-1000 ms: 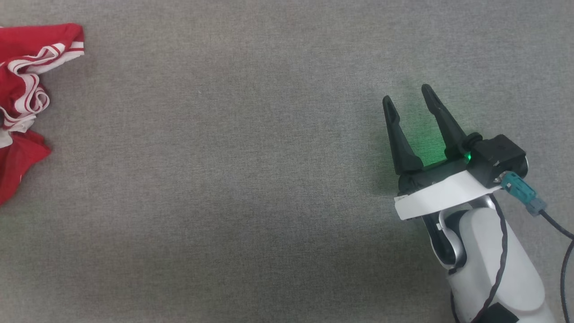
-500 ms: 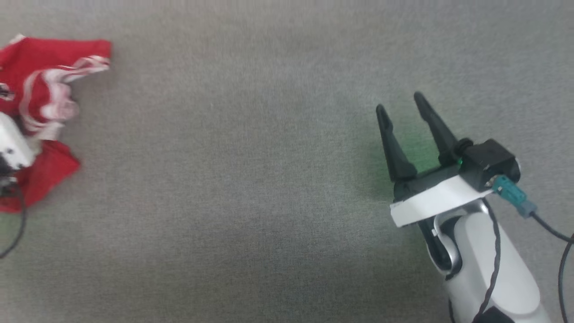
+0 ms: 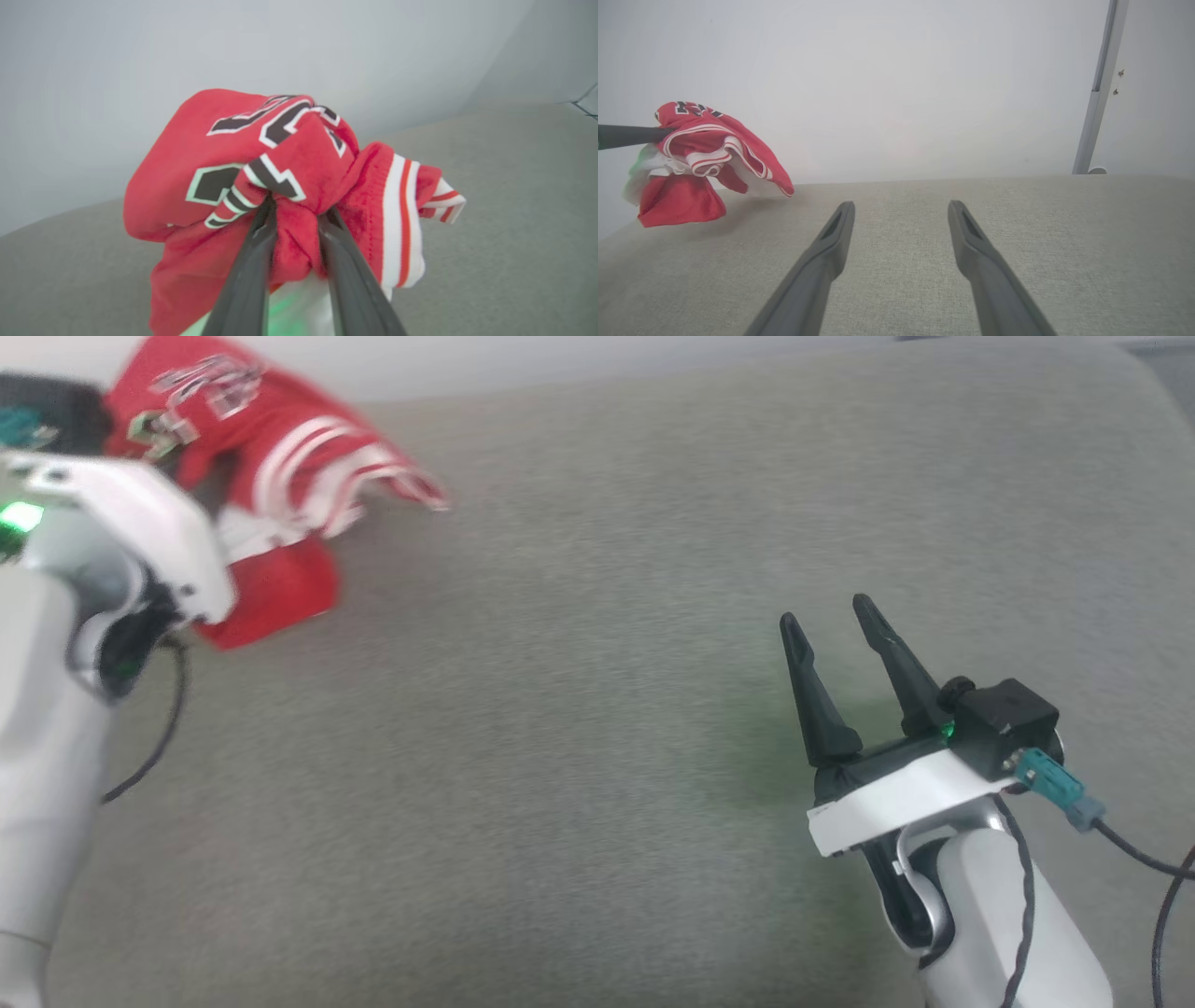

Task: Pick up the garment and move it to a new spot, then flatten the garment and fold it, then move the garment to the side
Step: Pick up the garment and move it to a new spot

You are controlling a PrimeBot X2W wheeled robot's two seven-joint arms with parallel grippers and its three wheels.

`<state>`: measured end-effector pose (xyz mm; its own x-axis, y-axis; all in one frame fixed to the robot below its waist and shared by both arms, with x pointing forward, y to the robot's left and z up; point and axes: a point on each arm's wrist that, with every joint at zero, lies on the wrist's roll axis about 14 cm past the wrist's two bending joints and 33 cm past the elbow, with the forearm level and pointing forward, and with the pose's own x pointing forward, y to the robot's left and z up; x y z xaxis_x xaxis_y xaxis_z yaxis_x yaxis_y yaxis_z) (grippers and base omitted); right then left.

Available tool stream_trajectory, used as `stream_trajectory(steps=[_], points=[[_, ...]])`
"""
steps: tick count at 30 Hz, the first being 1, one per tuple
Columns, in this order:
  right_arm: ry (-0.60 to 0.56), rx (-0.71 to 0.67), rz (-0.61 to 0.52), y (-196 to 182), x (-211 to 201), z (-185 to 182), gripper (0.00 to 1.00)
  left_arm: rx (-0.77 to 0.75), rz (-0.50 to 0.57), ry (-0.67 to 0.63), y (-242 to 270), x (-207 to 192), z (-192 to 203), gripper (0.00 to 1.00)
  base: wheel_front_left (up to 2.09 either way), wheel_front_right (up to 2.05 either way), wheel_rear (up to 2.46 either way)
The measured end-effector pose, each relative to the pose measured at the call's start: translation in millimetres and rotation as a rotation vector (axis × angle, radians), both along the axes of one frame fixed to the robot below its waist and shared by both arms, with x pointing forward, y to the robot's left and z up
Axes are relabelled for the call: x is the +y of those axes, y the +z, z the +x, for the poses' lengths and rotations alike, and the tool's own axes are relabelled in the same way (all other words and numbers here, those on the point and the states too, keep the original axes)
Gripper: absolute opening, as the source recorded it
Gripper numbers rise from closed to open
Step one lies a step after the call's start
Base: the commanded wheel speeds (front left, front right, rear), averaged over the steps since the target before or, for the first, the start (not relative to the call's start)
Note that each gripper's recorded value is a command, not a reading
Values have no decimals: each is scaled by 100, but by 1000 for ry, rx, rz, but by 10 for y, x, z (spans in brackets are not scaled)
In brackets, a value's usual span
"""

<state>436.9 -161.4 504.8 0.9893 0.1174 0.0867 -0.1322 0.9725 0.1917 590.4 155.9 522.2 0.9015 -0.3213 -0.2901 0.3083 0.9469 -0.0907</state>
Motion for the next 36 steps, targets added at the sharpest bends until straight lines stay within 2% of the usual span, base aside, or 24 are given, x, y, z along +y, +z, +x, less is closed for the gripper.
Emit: stream_trajectory(steps=[5,10,16,18,24,29,36], points=[[-79,3,39,28,-262,-163,100,-59,-35,-259,267,-1018,-32,0,0,0,0],[-171,-1,74,73,-563,-326,100,-48,-51,-540,292,-2047,-321,0,0,0,0],[-285,7,94,73,-921,-537,100,-19,-101,-737,215,-2883,-528,0,0,0,0],[-327,16,94,55,-1047,-614,100,9,-67,-787,61,-3049,-584,0,0,0,0],[-445,44,93,-8,-1366,-867,100,133,117,-807,-637,-2981,-472,0,0,0,0],[-463,51,100,-33,-1400,-915,100,242,339,-802,-1142,-2621,-449,0,0,0,0],[-461,55,116,-55,-1394,-872,100,322,454,-811,-1326,-2503,-403,0,0,0,0]])
